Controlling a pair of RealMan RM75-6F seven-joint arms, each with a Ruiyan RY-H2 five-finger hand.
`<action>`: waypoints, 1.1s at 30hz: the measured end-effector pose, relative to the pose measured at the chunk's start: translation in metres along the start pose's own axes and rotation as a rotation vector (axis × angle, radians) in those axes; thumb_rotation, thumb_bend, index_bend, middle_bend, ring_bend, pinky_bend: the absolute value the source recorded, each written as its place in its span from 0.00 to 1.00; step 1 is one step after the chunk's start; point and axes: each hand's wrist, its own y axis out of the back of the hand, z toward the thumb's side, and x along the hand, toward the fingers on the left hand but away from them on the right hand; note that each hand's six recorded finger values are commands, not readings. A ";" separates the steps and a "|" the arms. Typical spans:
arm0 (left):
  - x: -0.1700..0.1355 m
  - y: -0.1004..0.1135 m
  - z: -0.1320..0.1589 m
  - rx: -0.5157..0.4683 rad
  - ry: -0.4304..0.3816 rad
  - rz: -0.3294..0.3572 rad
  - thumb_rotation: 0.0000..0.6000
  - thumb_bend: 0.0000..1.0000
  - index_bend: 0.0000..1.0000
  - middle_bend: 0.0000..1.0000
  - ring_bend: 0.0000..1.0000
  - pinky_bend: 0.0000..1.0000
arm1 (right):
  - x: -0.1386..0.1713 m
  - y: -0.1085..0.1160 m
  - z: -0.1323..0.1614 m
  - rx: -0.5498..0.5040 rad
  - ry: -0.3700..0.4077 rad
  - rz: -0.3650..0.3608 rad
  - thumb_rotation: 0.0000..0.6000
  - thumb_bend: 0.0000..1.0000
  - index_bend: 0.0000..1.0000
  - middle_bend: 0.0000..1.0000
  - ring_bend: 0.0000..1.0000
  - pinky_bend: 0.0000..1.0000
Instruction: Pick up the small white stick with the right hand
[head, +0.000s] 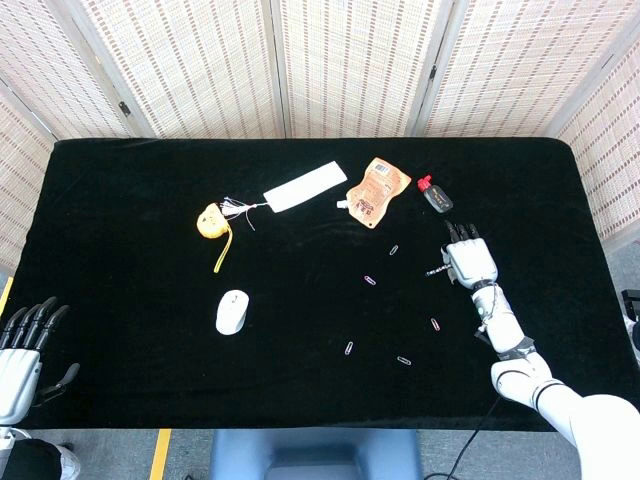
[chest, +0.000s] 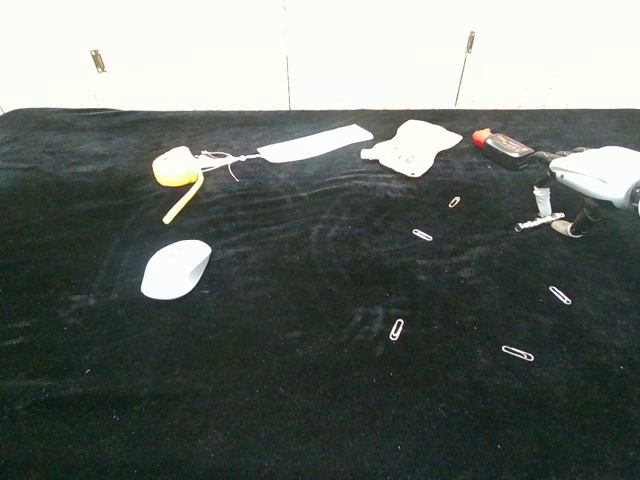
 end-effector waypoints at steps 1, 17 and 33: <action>0.000 0.000 0.000 -0.001 0.001 0.002 1.00 0.37 0.00 0.00 0.00 0.00 | 0.000 0.000 0.000 -0.005 0.001 0.003 1.00 0.41 0.51 0.00 0.00 0.00; -0.004 0.004 -0.001 -0.014 -0.003 0.011 1.00 0.37 0.00 0.00 0.00 0.00 | -0.002 0.001 0.003 0.009 -0.005 -0.006 1.00 0.49 0.65 0.03 0.03 0.00; -0.001 0.000 -0.003 0.000 0.011 0.002 1.00 0.37 0.00 0.00 0.00 0.00 | 0.006 0.015 -0.003 -0.068 -0.014 -0.039 1.00 0.49 0.67 0.05 0.05 0.00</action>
